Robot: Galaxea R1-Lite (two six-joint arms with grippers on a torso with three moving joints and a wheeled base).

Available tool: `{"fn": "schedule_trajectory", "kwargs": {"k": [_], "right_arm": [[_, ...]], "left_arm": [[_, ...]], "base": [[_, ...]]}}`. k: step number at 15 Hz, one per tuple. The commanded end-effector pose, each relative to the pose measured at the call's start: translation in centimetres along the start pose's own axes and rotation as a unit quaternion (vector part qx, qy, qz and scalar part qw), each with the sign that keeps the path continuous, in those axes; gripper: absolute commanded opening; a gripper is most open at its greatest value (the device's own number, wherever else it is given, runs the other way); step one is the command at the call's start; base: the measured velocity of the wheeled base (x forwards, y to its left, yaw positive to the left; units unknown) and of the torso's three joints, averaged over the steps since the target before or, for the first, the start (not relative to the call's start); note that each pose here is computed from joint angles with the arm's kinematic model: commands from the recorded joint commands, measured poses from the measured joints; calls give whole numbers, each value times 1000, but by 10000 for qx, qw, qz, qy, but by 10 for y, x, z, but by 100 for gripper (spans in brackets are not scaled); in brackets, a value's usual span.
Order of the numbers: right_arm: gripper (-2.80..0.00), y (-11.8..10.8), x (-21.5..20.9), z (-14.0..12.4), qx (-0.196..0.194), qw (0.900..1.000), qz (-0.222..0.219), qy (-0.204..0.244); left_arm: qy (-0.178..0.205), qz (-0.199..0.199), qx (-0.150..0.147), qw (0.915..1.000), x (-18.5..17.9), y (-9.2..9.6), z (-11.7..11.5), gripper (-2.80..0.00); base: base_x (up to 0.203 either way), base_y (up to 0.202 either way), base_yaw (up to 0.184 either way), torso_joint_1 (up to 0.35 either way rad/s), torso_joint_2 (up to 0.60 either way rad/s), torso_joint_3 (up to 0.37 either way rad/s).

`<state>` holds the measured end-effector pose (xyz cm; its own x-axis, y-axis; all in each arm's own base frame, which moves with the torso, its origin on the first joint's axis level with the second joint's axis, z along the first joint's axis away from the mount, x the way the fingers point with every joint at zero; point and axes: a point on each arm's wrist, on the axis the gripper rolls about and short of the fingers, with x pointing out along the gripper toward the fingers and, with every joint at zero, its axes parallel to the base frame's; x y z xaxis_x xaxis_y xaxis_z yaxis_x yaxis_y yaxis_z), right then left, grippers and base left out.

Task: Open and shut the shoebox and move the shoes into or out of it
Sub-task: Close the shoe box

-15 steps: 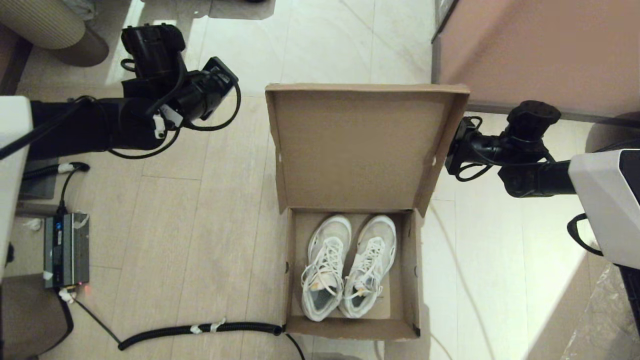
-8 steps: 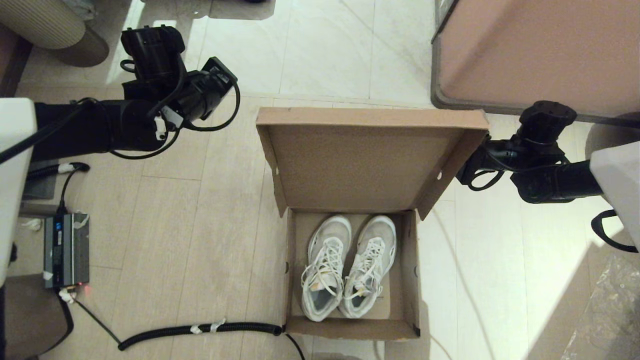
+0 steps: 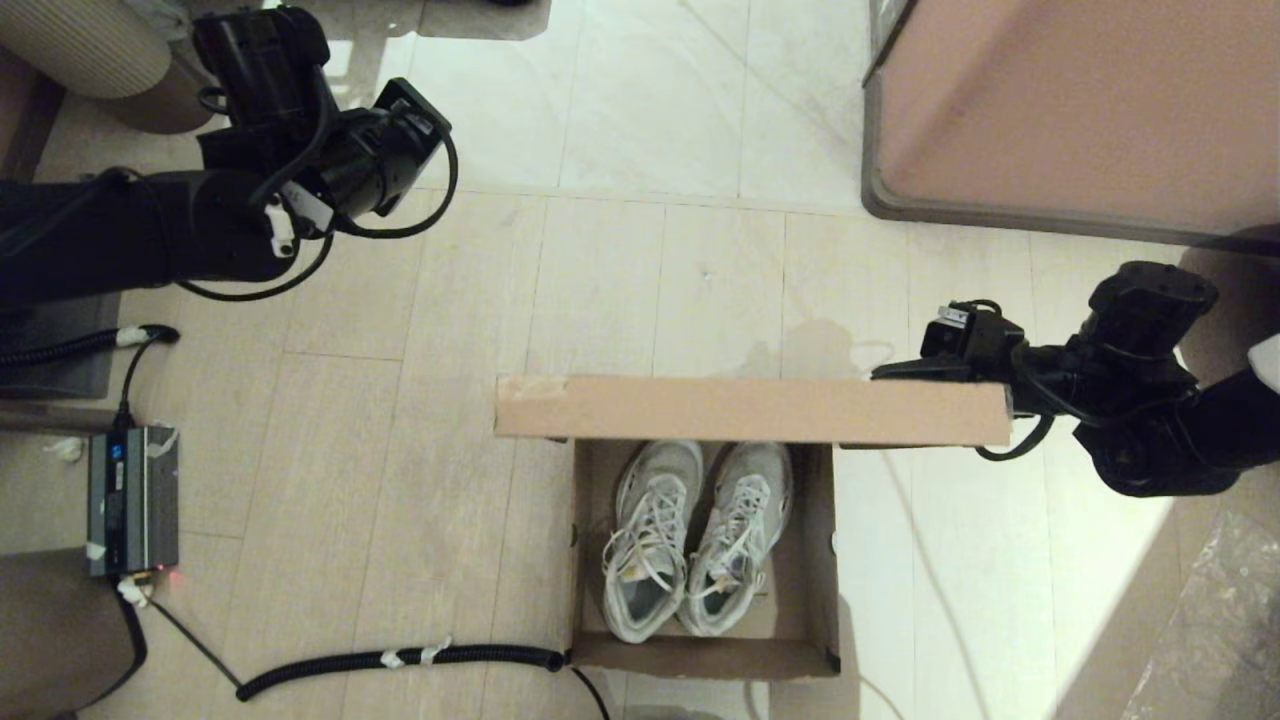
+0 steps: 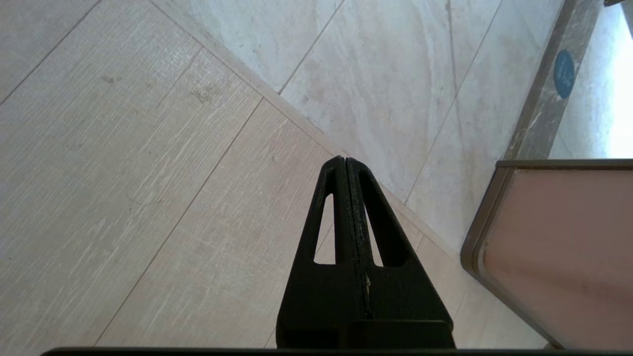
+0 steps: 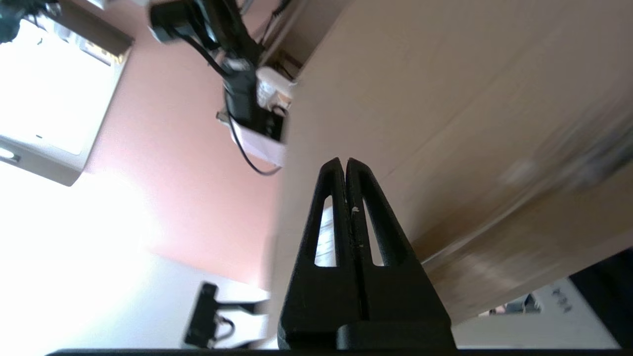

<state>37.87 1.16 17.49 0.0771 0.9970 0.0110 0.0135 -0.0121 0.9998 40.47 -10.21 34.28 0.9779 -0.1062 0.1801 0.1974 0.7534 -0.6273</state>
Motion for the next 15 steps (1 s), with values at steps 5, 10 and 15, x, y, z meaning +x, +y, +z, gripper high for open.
{"fn": "schedule_trajectory", "kwargs": {"k": [5, 10, 15], "right_arm": [[-280, -18, -4, -99, 19, 10000, -14, 55], [-280, 24, -8, -177, -1343, 9909, 27, 55], [-280, 53, -12, -258, -2499, 9682, 72, 33]], "left_arm": [[-122, 42, -36, 9999, -24, -18, 21, -280], [198, 436, 140, 9988, -84, -9, 27, -280], [893, 1032, 1378, 9810, -199, 34, 14, -280]], "base": [[0, 0, 0, 0, 0, 0], [0, 0, 0, 0, 0, 0], [0, 0, 0, 0, 0, 0]]}}
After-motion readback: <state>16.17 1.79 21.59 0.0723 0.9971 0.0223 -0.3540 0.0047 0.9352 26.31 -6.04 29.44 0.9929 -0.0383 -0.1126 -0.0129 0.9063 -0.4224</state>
